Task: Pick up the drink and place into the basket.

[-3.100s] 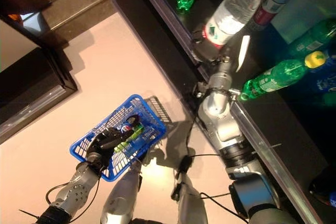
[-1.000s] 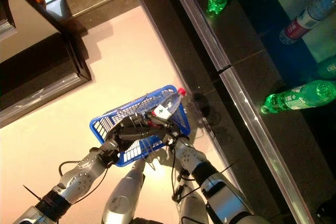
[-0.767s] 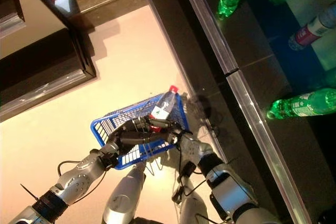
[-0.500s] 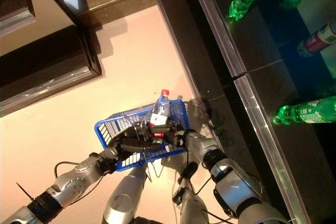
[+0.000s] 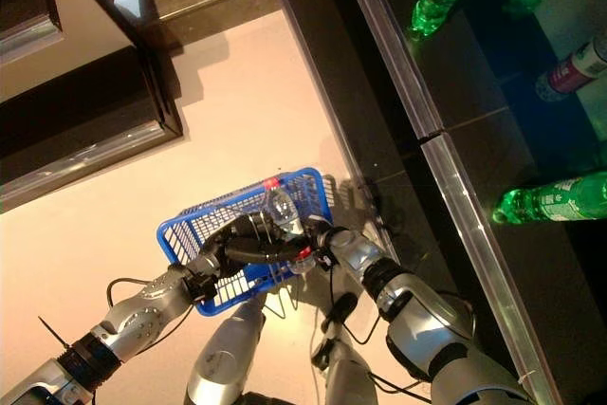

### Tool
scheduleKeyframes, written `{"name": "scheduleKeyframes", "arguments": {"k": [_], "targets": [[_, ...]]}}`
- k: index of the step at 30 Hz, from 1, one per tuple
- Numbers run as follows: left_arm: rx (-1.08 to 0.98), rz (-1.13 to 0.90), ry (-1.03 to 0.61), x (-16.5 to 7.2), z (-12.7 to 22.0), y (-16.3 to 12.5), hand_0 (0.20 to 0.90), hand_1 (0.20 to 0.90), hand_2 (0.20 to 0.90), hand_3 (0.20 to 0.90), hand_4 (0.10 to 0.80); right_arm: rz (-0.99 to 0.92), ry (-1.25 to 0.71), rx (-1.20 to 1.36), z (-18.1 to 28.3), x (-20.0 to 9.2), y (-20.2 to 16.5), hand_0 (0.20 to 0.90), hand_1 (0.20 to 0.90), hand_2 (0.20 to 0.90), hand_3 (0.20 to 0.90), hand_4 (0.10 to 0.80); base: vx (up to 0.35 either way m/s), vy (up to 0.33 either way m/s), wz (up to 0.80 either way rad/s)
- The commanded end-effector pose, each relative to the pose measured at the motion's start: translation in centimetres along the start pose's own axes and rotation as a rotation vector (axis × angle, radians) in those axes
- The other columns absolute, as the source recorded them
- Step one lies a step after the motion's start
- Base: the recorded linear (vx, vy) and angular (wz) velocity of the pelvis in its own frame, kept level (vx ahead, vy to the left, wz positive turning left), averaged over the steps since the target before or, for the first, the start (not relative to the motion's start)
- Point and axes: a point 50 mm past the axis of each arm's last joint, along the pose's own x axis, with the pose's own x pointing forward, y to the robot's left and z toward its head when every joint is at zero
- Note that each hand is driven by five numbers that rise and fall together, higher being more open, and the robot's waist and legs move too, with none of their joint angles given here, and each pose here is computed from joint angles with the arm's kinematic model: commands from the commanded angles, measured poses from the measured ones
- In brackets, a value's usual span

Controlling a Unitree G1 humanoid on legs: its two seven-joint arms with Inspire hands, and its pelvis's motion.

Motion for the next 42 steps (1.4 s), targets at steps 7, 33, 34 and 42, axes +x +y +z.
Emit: {"name": "scheduleKeyframes", "arguments": {"k": [7, 33, 34, 42], "targets": [[0.065, -0.497, -0.617, -2.7, 11.3, -10.2, 0.3, 0.3, 0.3, 0.2, 0.1, -0.248, -0.397, -0.21, 6.3, -5.3, -2.4, 0.3, 0.3, 0.3, 0.2, 0.1, 0.0, 0.0, 0.0], [0.13, -0.485, -0.614, -2.6, 12.2, -10.3, 0.3, 0.3, 0.3, 0.2, 0.1, -0.513, -0.14, -0.795, 8.2, -6.9, -7.9, 0.3, 0.3, 0.3, 0.2, 0.1, 0.005, -0.012, -0.03], [0.135, -0.493, -0.605, -2.5, 12.1, -10.4, 0.3, 0.3, 0.3, 0.2, 0.1, -0.5, -0.135, -0.826, 8.5, -6.9, -7.7, 0.3, 0.3, 0.3, 0.2, 0.1, 0.0, 0.0, 0.0], [0.173, -0.588, -0.536, -1.5, 11.5, -12.1, 0.3, 0.3, 0.3, 0.2, 0.1, -0.419, -0.064, -1.164, 12.5, -6.4, -5.9, 0.3, 0.3, 0.3, 0.2, 0.1, 0.0, 0.0, 0.0]]}}
